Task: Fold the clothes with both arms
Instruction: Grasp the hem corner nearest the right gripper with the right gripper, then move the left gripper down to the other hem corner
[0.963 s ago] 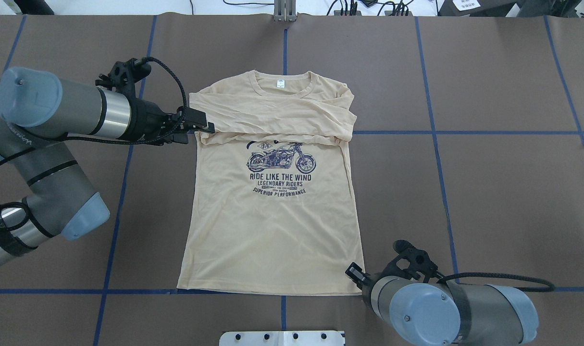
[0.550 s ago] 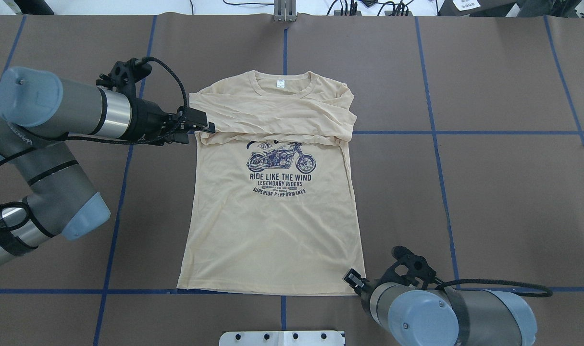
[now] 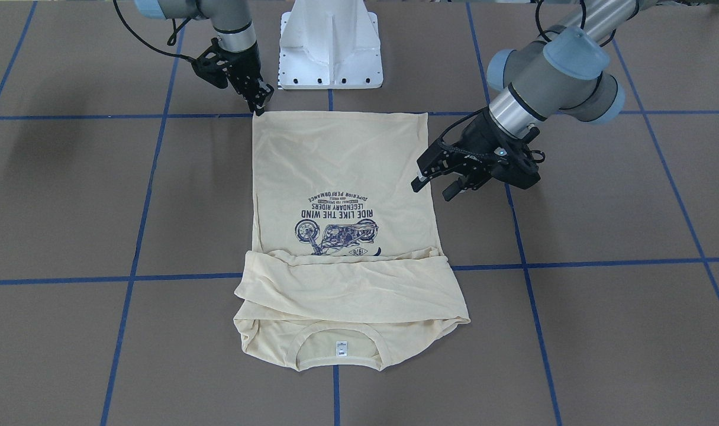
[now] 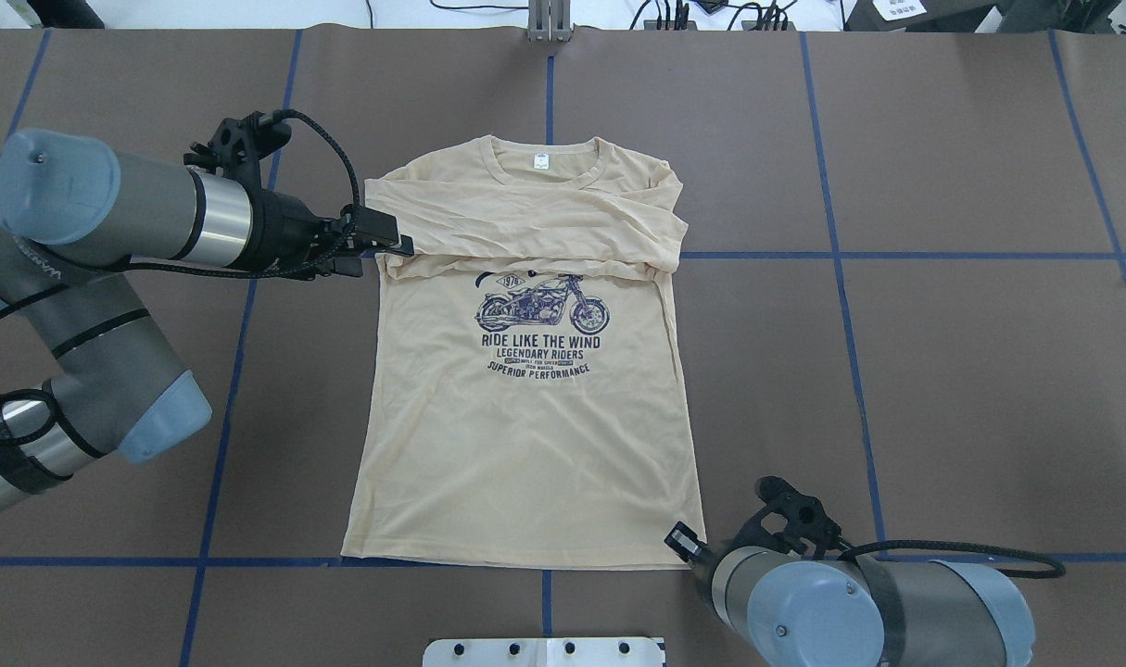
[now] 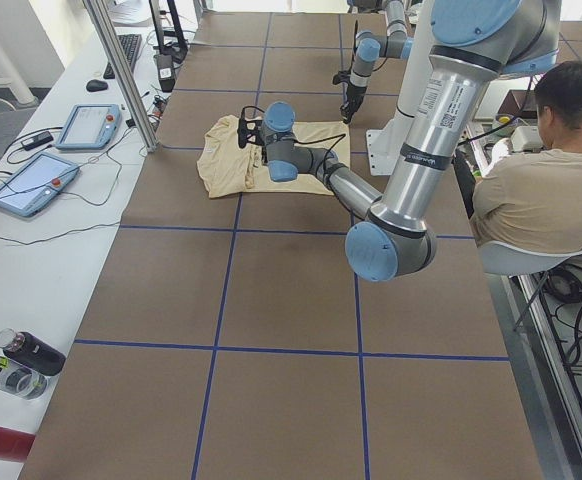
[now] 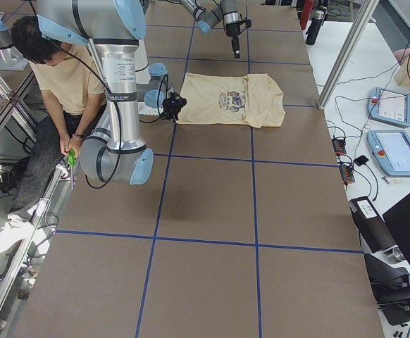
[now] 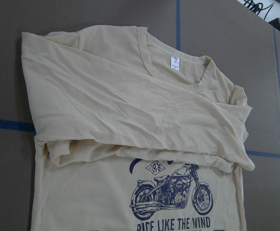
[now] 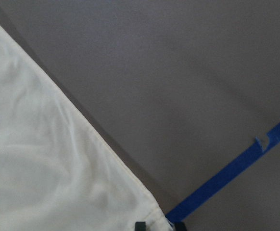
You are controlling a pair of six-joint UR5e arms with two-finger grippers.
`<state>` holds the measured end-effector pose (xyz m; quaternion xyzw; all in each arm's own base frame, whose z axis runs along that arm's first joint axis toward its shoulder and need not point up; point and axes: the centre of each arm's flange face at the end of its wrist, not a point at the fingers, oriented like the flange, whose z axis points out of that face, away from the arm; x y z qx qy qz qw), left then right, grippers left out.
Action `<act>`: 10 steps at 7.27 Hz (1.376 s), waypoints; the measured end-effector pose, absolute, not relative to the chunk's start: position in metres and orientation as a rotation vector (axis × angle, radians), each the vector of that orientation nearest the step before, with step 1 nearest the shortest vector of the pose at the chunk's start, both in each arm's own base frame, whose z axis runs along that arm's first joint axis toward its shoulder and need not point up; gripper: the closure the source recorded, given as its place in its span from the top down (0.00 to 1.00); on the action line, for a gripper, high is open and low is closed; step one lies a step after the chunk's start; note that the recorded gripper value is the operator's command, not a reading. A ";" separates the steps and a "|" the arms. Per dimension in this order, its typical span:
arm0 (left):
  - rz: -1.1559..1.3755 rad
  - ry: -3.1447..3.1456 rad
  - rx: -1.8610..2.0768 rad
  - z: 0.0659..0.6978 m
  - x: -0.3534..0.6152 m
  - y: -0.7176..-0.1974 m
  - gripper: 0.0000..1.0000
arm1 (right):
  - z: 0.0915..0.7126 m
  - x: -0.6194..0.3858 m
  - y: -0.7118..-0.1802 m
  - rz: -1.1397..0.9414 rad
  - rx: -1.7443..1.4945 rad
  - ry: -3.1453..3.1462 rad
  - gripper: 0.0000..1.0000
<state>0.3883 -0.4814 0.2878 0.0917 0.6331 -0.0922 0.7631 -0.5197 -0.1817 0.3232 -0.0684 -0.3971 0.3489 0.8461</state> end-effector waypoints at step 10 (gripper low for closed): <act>-0.448 1.194 -0.053 0.332 0.456 -0.323 0.96 | 0.318 -0.485 -0.176 0.779 -0.185 -0.848 0.00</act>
